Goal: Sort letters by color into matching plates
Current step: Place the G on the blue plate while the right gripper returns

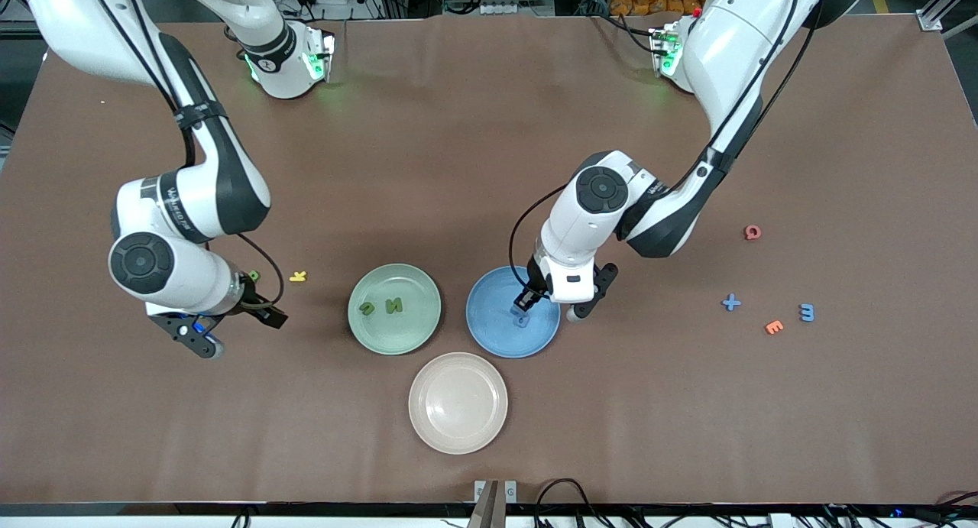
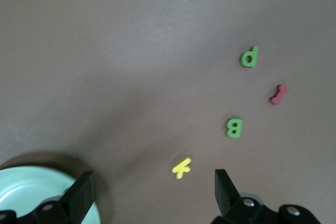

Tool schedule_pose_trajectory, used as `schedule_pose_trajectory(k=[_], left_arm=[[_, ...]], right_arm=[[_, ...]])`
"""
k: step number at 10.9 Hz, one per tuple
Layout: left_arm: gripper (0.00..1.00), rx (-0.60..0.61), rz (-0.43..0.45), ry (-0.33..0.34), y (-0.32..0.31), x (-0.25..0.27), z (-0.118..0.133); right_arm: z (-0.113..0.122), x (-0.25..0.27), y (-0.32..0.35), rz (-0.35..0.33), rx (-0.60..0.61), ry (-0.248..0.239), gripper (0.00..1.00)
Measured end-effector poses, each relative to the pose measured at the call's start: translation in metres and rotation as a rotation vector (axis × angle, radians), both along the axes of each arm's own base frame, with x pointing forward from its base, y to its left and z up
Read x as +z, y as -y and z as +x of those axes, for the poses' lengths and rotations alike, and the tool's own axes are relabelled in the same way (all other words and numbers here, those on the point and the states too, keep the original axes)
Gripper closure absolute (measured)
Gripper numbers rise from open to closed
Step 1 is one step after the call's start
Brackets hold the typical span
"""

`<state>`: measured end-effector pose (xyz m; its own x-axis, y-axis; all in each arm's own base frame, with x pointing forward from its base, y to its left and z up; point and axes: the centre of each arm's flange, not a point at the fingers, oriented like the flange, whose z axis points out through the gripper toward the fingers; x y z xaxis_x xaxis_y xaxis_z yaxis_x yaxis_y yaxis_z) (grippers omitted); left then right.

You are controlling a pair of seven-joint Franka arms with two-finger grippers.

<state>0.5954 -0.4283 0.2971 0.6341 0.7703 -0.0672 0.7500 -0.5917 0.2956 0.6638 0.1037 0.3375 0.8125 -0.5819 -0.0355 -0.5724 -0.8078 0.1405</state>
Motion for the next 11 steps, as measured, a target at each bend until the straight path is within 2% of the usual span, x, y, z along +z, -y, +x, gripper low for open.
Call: schedule_pose_trajectory(k=[2, 4, 5, 8, 11], left_arm=[[0.27, -0.021, 0.024, 0.024, -0.003, -0.002, 0.003], [0.01, -0.053, 0.063, 0.042, -0.01, -0.005, 0.006], [0.0, -0.12, 0.111, 0.033, -0.016, -0.009, 0.007], [0.0, -0.341, 0.234, -0.022, -0.033, -0.02, 0.007], [0.0, -0.409, 0.286, -0.057, -0.062, -0.016, 0.017]], right_arm=[[-0.002, -0.01, 0.036, -0.001, 0.004, -0.027, 0.0], [-0.001, -0.012, 0.072, 0.003, -0.01, -0.035, 0.0], [0.0, -0.012, 0.087, 0.004, -0.026, -0.035, 0.0], [0.002, -0.013, 0.114, -0.052, -0.016, -0.009, 0.0], [0.003, -0.024, 0.146, -0.063, -0.05, 0.015, 0.0]])
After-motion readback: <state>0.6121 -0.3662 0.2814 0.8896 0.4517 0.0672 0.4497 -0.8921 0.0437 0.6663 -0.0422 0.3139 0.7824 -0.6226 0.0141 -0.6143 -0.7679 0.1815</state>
